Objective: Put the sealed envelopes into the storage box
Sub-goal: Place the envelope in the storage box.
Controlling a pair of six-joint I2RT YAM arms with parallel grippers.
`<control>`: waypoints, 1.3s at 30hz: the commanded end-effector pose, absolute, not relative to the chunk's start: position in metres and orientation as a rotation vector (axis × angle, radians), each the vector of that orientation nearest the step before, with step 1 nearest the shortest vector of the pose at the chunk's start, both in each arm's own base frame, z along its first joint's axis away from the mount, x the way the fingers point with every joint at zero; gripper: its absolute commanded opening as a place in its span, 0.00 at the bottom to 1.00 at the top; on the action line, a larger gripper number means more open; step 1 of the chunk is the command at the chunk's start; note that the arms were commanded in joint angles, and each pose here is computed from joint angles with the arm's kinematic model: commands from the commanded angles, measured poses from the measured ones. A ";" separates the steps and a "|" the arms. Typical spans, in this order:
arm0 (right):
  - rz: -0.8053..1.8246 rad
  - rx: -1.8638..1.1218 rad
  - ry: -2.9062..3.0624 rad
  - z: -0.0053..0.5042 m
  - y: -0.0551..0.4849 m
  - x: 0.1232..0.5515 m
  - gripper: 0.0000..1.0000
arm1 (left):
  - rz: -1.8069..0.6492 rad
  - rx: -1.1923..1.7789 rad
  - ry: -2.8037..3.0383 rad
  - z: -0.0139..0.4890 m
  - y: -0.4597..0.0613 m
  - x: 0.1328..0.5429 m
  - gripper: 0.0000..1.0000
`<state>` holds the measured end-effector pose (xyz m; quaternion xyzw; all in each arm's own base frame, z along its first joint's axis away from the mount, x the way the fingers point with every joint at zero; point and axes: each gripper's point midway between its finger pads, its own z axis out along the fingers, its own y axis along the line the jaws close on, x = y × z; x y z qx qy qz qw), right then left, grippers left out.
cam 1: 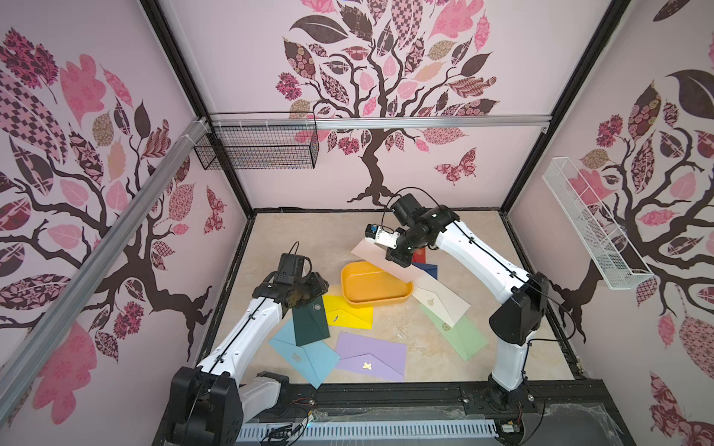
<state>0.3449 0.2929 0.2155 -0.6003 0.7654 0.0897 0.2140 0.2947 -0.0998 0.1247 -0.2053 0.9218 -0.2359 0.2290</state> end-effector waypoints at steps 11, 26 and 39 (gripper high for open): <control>0.068 -2.160 1.735 0.180 0.307 0.347 0.00 | -0.725 -0.599 2.517 0.110 -0.094 0.300 0.53; -0.078 -2.280 1.740 0.125 0.314 0.359 0.00 | -0.886 -0.585 2.554 0.092 -0.116 0.305 0.48; -0.165 -2.317 1.746 0.098 0.319 0.369 0.00 | -0.913 -0.587 2.579 0.082 -0.120 0.307 0.48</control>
